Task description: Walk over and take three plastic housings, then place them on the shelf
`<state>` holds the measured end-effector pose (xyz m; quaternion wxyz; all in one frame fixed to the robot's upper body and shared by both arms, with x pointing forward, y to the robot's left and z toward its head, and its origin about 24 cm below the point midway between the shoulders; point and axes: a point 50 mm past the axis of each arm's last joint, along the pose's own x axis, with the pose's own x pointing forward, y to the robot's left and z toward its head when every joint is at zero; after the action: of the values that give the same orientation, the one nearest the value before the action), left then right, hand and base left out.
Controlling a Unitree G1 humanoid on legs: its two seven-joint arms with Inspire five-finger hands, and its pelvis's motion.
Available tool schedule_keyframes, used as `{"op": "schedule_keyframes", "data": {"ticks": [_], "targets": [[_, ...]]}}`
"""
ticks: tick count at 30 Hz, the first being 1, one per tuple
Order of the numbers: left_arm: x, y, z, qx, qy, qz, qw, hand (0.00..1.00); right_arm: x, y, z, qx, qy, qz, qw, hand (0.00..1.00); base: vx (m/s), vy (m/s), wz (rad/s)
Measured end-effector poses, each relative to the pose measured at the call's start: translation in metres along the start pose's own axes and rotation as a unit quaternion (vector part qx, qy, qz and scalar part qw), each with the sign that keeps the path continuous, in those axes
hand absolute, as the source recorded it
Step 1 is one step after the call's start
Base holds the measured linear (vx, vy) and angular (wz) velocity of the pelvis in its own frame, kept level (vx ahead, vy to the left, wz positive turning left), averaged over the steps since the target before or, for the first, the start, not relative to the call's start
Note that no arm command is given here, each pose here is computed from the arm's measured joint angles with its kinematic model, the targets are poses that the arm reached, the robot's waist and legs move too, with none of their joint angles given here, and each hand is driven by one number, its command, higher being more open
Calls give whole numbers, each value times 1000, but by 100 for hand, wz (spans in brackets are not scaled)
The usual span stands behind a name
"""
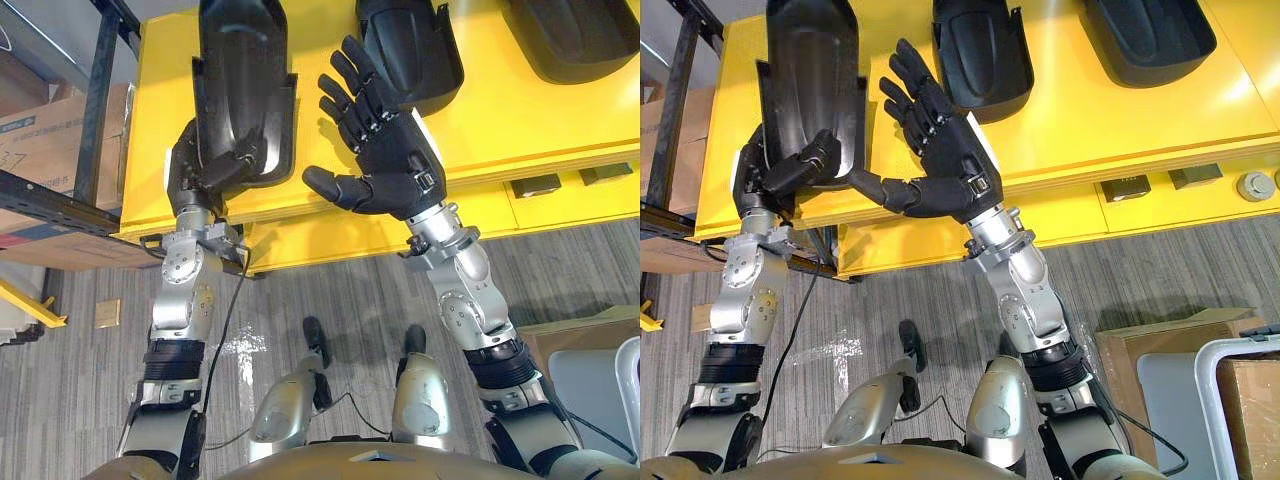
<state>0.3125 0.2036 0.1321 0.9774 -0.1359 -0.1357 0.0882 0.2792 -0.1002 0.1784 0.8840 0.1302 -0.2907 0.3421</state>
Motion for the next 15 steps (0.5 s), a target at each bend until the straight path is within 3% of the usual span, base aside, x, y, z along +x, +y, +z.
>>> {"op": "schedule_keyframes", "data": {"ticks": [15], "targets": [[11,-2,6,-34,-17,65,997,100,4,9,-3,19,-7,-11,1000,100,11,-35,-2]]}}
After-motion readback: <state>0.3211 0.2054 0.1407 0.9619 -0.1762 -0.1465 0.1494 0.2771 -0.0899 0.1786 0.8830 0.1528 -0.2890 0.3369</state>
